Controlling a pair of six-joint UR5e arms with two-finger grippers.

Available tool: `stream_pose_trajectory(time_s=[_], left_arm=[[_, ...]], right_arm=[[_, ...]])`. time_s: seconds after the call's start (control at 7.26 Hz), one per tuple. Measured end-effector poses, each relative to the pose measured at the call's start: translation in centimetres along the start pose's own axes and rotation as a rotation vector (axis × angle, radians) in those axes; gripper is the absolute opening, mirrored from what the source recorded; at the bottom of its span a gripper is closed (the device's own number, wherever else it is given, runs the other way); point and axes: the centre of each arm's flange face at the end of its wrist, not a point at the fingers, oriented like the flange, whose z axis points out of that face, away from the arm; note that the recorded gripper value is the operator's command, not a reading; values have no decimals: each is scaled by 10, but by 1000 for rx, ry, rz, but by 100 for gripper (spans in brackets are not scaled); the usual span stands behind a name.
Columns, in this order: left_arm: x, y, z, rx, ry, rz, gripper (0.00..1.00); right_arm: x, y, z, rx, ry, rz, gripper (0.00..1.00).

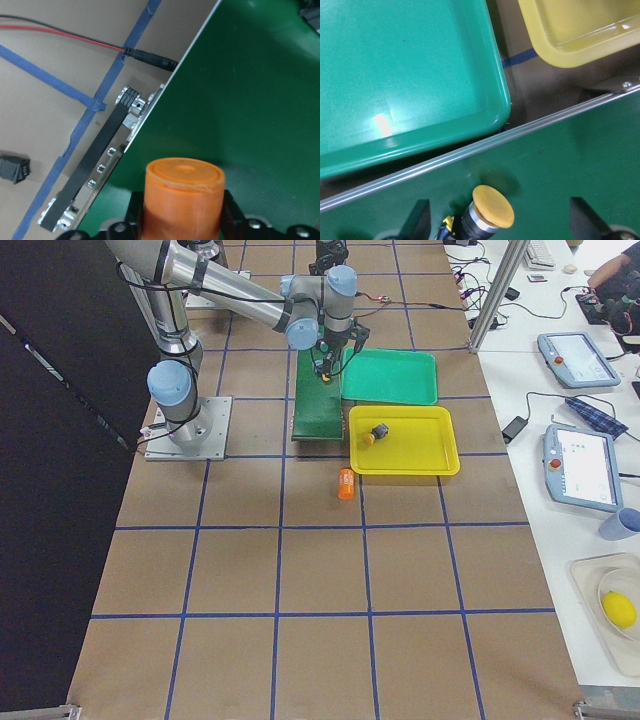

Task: Sort buttons by color to trays
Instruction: 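Grasp next yellow button with right while left places orange cylinder on conveyor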

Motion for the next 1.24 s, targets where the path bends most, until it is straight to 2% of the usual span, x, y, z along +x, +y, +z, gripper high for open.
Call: stream_pose_trajectory(time_s=[0.28, 0.41, 0.55, 0.69, 0.96, 1.1, 1.24], left_arm=[[-9, -11, -41, 19, -22, -174, 100], [-16, -20, -72, 19, -13, -283, 100], [-23, -28, -106, 9, 5, -400, 100], [-27, -38, -139, -6, 19, -522, 100], [-21, -55, -200, -12, 12, -716, 100], [-10, -55, -225, 6, -4, -790, 100], [1, -53, -239, 23, -13, -827, 100]], right_arm=[[10, -1, 13, -14, 5, 20, 100], [20, 1, 25, -21, 6, 35, 93], [29, 4, 36, -20, 3, 47, 61], [35, 7, 42, -23, 2, 54, 38], [36, 8, 45, -31, -22, 60, 10], [36, 8, 42, -30, -33, 60, 0], [35, 8, 38, -25, -42, 57, 0]])
